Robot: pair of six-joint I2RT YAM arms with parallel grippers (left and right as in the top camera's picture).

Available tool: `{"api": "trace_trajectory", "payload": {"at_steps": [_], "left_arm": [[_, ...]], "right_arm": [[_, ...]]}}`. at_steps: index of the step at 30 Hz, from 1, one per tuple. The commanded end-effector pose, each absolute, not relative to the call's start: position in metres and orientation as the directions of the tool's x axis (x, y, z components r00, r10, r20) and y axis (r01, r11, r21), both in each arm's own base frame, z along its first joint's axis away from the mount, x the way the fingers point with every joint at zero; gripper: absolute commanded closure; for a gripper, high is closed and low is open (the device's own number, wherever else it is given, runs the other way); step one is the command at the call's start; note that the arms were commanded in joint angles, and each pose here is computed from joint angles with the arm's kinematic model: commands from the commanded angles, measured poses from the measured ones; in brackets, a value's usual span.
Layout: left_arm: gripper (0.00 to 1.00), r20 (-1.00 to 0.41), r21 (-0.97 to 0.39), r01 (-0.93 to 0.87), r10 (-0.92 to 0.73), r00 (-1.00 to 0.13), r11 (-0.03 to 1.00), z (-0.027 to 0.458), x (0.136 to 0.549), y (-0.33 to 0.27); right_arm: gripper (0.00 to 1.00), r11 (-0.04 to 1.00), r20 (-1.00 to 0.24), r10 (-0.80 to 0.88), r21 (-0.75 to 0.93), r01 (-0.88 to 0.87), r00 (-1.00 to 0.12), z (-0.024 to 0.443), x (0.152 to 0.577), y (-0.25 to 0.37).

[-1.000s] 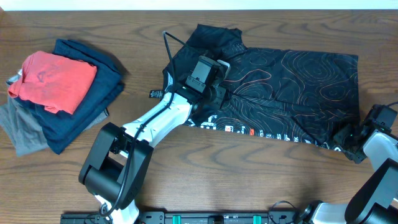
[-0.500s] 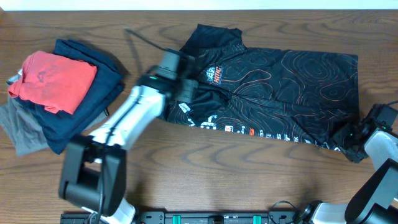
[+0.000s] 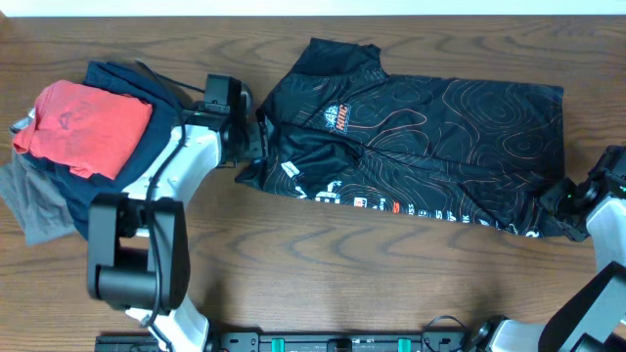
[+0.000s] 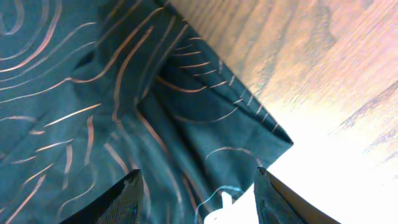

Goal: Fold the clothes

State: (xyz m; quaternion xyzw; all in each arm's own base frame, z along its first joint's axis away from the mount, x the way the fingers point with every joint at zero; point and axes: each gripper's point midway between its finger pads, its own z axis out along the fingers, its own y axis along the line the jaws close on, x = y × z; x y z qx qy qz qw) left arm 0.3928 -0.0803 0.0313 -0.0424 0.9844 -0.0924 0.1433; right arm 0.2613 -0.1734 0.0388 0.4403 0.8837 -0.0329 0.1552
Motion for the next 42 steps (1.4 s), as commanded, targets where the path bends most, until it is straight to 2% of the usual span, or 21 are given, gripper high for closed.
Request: {"api": "trace_trajectory", "payload": {"at_steps": [1, 4, 7, 12, 16, 21, 23, 28, 32, 36, 39, 42], "left_arm": [[0.30, -0.188, -0.196, -0.079, -0.116, -0.975, 0.977, 0.008, 0.378, -0.081], [0.30, -0.137, -0.224, -0.080, -0.112, -0.984, 0.971, -0.001, 0.370, -0.087], [0.30, -0.101, -0.260, -0.080, -0.110, -0.989, 0.962, -0.008, 0.365, -0.094], [0.43, -0.034, -0.243, -0.094, -0.105, -0.994, 0.965, -0.014, 0.349, -0.094], [0.63, 0.021, -0.229, -0.107, -0.106, -0.994, 0.968, -0.015, 0.336, -0.092], [0.88, 0.081, -0.210, -0.121, -0.107, -0.991, 0.970, -0.015, 0.321, -0.089], [0.94, 0.110, -0.196, -0.127, -0.107, -0.988, 0.972, -0.015, 0.313, -0.087], [0.94, 0.221, -0.102, -0.139, -0.114, -0.969, 0.985, -0.013, 0.283, -0.072], [0.94, 0.331, -0.069, -0.150, -0.119, -0.936, 0.986, -0.006, 0.255, -0.068], [0.94, 0.417, -0.041, -0.156, -0.125, -0.900, 0.987, 0.005, 0.233, -0.064], [0.94, 0.429, -0.065, -0.166, -0.123, -0.895, 0.984, 0.013, 0.228, -0.069], [0.94, 0.401, -0.080, -0.168, -0.123, -0.908, 0.983, 0.023, 0.230, -0.071]], "right_arm": [[0.44, 0.590, -0.284, 0.773, -0.010, 0.807, -0.568, 0.021, 0.244, -0.181], [0.45, 0.530, -0.293, 0.798, -0.073, 0.845, -0.526, 0.015, 0.231, -0.189], [0.44, 0.518, -0.293, 0.802, -0.091, 0.850, -0.520, 0.010, 0.230, -0.192], [0.47, 0.520, -0.275, 0.805, -0.100, 0.849, -0.525, 0.000, 0.230, -0.192], [0.63, 0.519, -0.238, 0.811, -0.133, 0.845, -0.535, -0.013, 0.224, -0.191], [0.99, 0.519, -0.163, 0.824, -0.168, 0.838, -0.543, -0.029, 0.211, -0.185], [0.99, 0.485, -0.154, 0.843, -0.196, 0.852, -0.516, -0.030, 0.201, -0.188], [0.99, 0.312, -0.155, 0.918, -0.287, 0.906, -0.365, -0.020, 0.162, -0.201], [0.99, 0.219, -0.187, 0.944, -0.264, 0.939, -0.272, -0.007, 0.151, -0.211], [0.98, 0.198, -0.251, 0.938, -0.176, 0.964, -0.239, 0.013, 0.161, -0.217], [0.93, 0.204, -0.298, 0.927, -0.114, 0.972, -0.229, 0.030, 0.171, -0.218], [0.76, 0.213, -0.333, 0.917, -0.063, 0.975, -0.222, 0.044, 0.177, -0.219]]}}
